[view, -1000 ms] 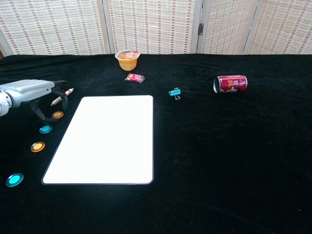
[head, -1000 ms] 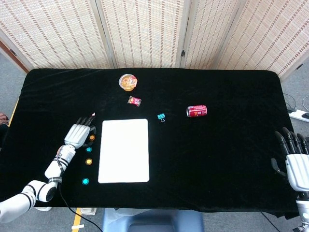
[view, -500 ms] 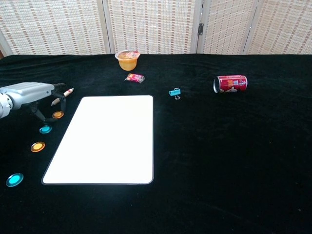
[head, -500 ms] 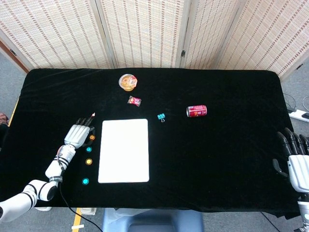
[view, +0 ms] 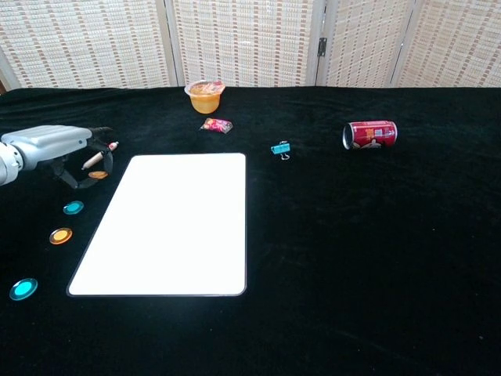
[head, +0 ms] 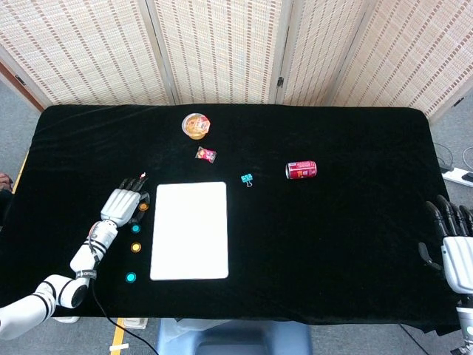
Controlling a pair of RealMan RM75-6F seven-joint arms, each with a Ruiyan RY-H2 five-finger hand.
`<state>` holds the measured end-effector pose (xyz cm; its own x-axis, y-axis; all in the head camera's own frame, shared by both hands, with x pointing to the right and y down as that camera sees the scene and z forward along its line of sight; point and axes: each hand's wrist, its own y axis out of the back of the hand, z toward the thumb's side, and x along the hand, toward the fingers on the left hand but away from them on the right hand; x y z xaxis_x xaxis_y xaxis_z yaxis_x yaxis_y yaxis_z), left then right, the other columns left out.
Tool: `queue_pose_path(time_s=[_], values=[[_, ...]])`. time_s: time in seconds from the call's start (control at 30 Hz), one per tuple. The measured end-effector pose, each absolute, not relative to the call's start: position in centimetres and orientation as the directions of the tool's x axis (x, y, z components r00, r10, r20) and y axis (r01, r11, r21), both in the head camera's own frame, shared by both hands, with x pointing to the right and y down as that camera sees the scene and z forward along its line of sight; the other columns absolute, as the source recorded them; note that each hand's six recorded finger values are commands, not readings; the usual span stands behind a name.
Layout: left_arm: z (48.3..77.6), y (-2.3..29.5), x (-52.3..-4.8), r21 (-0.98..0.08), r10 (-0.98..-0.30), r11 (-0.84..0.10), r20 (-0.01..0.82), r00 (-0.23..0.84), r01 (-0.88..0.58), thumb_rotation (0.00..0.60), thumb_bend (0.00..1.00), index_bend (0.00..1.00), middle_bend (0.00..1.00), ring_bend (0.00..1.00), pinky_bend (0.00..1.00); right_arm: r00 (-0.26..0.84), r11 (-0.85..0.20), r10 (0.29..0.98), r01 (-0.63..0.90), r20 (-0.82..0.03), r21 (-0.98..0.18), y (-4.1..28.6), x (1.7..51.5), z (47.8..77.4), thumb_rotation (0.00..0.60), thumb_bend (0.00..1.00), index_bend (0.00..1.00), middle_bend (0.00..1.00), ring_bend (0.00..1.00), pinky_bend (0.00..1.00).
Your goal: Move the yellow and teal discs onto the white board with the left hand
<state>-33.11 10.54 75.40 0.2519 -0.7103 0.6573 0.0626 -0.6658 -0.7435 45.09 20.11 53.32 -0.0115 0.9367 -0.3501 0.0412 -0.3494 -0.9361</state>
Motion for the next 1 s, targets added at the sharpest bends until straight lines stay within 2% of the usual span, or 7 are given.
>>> queue_pose_path(time_s=[0.33, 0.7, 0.77, 0.9, 1.0], values=[[73.6, 11.1, -29.3, -0.777, -0.707, -0.624, 0.604, 0.368, 0.076, 0.600, 0.52, 0.53, 0.04, 0.00, 0.00, -0.021, -0.348, 0.937, 0.046, -0.349, -0.937, 20.3, 45.4, 53.2, 0.600, 0.46, 0.00, 0.00, 0.02, 0.00], [74.2, 12.2, -27.4, -0.777, -0.680, -0.614, 0.610, 0.407, 0.138, 0.600, 0.52, 0.51, 0.04, 0.00, 0.00, -0.027, -0.344, 0.938, 0.049, -0.346, -0.938, 20.6, 45.6, 53.1, 0.600, 0.46, 0.00, 0.00, 0.02, 0.00], [74.3, 12.3, -27.6, -0.775, -0.679, -0.616, 0.615, 0.401, 0.145, 0.600, 0.52, 0.46, 0.03, 0.00, 0.00, -0.027, -0.344, 0.938, 0.049, -0.346, -0.938, 20.6, 45.6, 53.1, 0.600, 0.46, 0.00, 0.00, 0.02, 0.00], [74.4, 12.4, -28.4, -0.759, -0.670, -0.630, 0.638, 0.380, 0.164, 0.600, 0.52, 0.23, 0.00, 0.00, 0.00, -0.024, -0.343, 0.939, 0.051, -0.344, -0.938, 20.6, 45.4, 53.1, 0.600, 0.46, 0.00, 0.00, 0.02, 0.00], [74.1, 12.6, -29.0, -0.752, -0.668, -0.639, 0.647, 0.367, 0.160, 0.600, 0.52, 0.22, 0.00, 0.00, 0.00, -0.021, -0.341, 0.939, 0.052, -0.342, -0.939, 20.5, 45.3, 53.0, 0.600, 0.46, 0.00, 0.00, 0.02, 0.00]])
